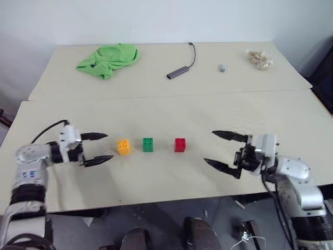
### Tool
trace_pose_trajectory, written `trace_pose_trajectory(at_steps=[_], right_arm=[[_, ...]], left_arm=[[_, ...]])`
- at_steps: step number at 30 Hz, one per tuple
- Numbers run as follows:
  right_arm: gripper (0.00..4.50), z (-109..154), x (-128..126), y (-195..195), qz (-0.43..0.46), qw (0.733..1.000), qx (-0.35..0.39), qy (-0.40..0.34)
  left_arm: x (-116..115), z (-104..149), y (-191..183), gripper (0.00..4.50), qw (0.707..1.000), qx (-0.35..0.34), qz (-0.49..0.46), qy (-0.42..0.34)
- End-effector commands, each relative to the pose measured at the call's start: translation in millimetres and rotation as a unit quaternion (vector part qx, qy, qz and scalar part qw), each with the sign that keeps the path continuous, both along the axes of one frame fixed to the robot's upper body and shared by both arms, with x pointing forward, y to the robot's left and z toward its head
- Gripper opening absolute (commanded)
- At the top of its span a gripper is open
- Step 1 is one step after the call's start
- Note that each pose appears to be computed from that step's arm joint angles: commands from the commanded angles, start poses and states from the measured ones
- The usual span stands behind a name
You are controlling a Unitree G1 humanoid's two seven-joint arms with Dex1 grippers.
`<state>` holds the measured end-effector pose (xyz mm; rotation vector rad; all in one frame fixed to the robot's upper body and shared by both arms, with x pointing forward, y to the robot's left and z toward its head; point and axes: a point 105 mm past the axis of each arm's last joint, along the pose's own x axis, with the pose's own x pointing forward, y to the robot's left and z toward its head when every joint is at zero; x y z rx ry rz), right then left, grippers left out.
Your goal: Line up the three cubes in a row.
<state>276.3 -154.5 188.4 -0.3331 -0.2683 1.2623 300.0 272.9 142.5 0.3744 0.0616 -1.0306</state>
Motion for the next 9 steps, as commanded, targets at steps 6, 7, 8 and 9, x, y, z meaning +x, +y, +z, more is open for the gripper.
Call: trace_pose_trajectory(at_steps=[6,7,8,9], right_arm=[[4.5,11,13,-11,0.072,0.992,-0.101,-0.008],[4.5,9,15,-12,0.072,0.992,-0.1,-0.005],[4.5,6,16,-12,0.069,0.993,-0.096,-0.002],[4.5,4,18,-12,0.062,0.994,-0.088,0.0]], left_arm=[[-10,57,13,4.48,0.995,-0.046,0.071,-0.048],[-10,58,12,4.48,0.995,-0.04,0.075,-0.055],[-10,59,11,4.48,0.994,-0.034,0.077,-0.062],[-9,55,14,4.48,0.994,-0.014,0.094,-0.06]])
